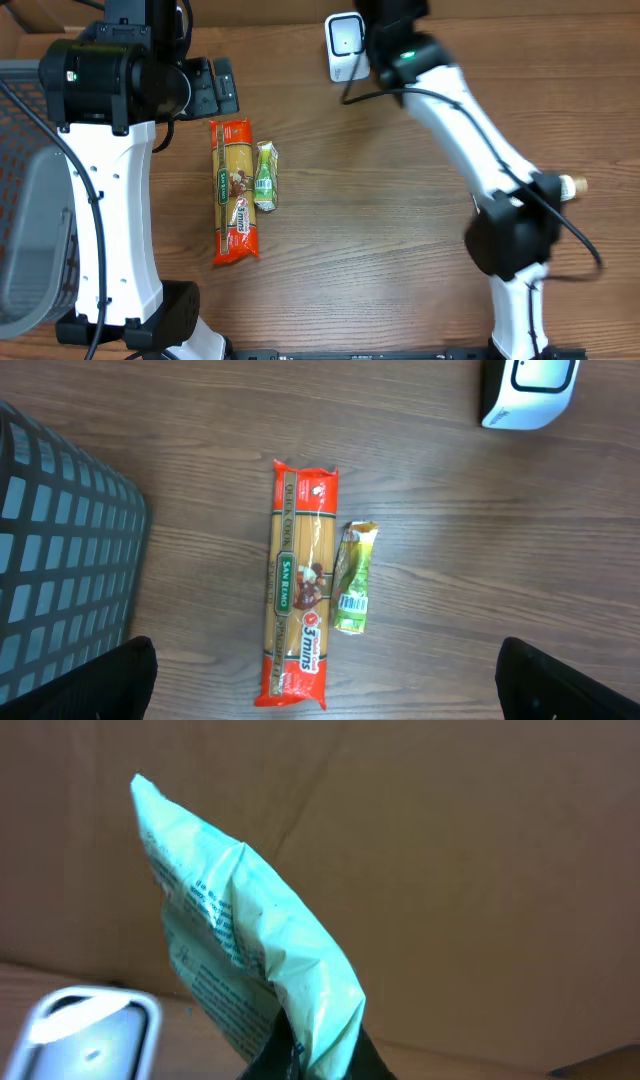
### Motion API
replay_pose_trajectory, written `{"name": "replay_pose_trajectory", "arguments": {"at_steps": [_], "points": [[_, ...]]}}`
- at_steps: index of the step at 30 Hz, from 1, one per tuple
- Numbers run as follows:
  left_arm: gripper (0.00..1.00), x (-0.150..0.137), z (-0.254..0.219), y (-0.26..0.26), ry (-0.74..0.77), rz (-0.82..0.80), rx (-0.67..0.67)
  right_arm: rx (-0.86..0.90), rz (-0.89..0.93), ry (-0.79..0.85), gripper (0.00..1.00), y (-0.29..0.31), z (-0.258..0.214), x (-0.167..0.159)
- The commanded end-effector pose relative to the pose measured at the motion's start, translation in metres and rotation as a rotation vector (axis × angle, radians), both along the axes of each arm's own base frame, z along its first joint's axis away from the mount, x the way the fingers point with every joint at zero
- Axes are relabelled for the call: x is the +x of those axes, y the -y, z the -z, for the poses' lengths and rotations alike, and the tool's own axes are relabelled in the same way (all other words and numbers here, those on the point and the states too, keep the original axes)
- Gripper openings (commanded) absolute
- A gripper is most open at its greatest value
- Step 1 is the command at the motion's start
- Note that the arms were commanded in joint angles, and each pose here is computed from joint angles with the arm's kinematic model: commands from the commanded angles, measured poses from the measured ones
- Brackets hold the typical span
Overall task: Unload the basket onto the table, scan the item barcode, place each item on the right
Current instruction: 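Hold the mint-green bag in front of the scanner with the right gripper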
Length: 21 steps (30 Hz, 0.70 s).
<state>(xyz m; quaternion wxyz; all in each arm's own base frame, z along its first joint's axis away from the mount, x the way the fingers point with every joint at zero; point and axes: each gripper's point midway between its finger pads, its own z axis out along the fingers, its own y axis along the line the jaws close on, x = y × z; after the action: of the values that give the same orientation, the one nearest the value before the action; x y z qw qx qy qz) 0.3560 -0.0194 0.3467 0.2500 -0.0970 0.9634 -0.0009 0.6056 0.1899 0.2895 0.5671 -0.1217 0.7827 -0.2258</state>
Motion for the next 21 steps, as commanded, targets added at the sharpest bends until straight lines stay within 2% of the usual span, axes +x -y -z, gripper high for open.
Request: {"name": "replay_pose_trajectory", "arguments": {"at_steps": [1, 3, 6, 21], "points": [[1.00, 0.001, 0.001, -0.002, -0.004, 0.011, 0.018, -0.407, 0.033, -0.084, 0.04, 0.011, 0.033, 0.015], [1.00, 0.001, 0.001, -0.002, -0.004, 0.011, 0.018, -0.563, -0.011, -0.122, 0.04, 0.003, 0.054, 0.024], [0.99, 0.001, 0.001, -0.002, -0.004, 0.011, 0.018, -0.703, -0.057, -0.178, 0.04, -0.003, 0.078, 0.028], [1.00, 0.001, 0.001, -0.002, -0.004, 0.011, 0.018, -0.729, -0.091, -0.187, 0.04, -0.021, 0.089, 0.025]]}}
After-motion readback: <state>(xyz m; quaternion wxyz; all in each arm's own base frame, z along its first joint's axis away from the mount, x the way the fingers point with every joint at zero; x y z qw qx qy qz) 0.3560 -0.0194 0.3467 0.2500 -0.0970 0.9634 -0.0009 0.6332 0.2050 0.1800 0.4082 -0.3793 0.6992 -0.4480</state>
